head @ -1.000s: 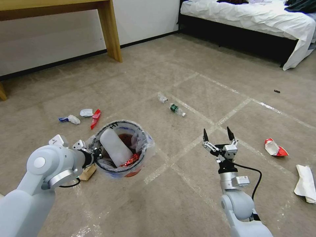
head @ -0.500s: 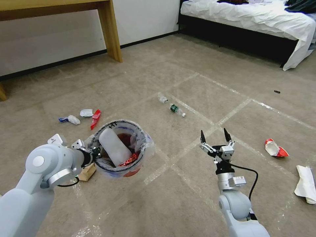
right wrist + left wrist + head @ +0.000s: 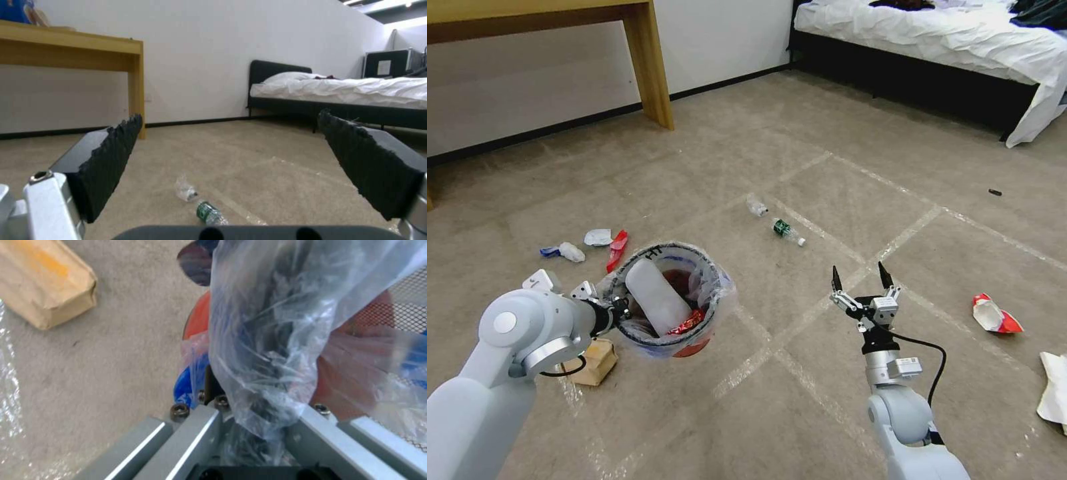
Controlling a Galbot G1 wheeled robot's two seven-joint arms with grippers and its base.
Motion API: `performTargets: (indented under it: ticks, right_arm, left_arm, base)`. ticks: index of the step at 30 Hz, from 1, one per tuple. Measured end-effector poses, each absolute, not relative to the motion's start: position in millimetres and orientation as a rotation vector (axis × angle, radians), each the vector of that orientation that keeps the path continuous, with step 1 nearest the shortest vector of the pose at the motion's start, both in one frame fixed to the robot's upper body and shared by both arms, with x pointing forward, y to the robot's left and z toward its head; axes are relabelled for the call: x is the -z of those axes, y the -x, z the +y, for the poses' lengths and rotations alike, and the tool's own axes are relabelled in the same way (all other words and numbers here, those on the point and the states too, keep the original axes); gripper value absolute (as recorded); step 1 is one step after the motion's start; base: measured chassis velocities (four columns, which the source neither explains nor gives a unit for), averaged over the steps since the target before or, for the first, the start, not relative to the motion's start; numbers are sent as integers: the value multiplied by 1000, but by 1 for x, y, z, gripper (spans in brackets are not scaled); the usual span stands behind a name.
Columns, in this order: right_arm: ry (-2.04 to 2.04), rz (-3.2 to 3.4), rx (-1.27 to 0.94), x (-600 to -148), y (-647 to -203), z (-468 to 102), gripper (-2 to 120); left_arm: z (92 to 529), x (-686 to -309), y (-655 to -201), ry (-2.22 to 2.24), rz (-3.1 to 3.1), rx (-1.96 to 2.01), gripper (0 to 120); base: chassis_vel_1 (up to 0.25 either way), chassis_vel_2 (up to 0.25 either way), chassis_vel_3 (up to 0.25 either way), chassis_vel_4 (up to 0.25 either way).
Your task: Pick up the trash bin and place the garbage on the floor into it.
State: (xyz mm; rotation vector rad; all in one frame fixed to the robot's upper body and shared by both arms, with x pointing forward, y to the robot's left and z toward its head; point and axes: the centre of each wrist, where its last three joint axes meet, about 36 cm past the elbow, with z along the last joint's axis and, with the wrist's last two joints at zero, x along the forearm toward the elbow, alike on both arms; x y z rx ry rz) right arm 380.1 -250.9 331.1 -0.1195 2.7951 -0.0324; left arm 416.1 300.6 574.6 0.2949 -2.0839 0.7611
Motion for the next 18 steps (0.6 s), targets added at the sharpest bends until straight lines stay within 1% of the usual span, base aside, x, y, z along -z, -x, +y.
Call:
performTargets:
  ticks: [4,9,18]
  right_arm:
    - [123,2796,32,-330,-380,-250,100]
    - [124,2796,32,-329,-381,-250,100]
    - [127,2798,36,-326,-384,-249,100]
  left_arm:
    - [301,-575,-417,-295,-2084,-761,0]
    - [301,-574,-417,-296,-2084,-762,0]
    - [302,-572,-419,-302,-2079,-766,0]
  base:
    - [-84,100,87,-97]
    - [-133,106,114,-109]
    - [-122,132,125,-119]
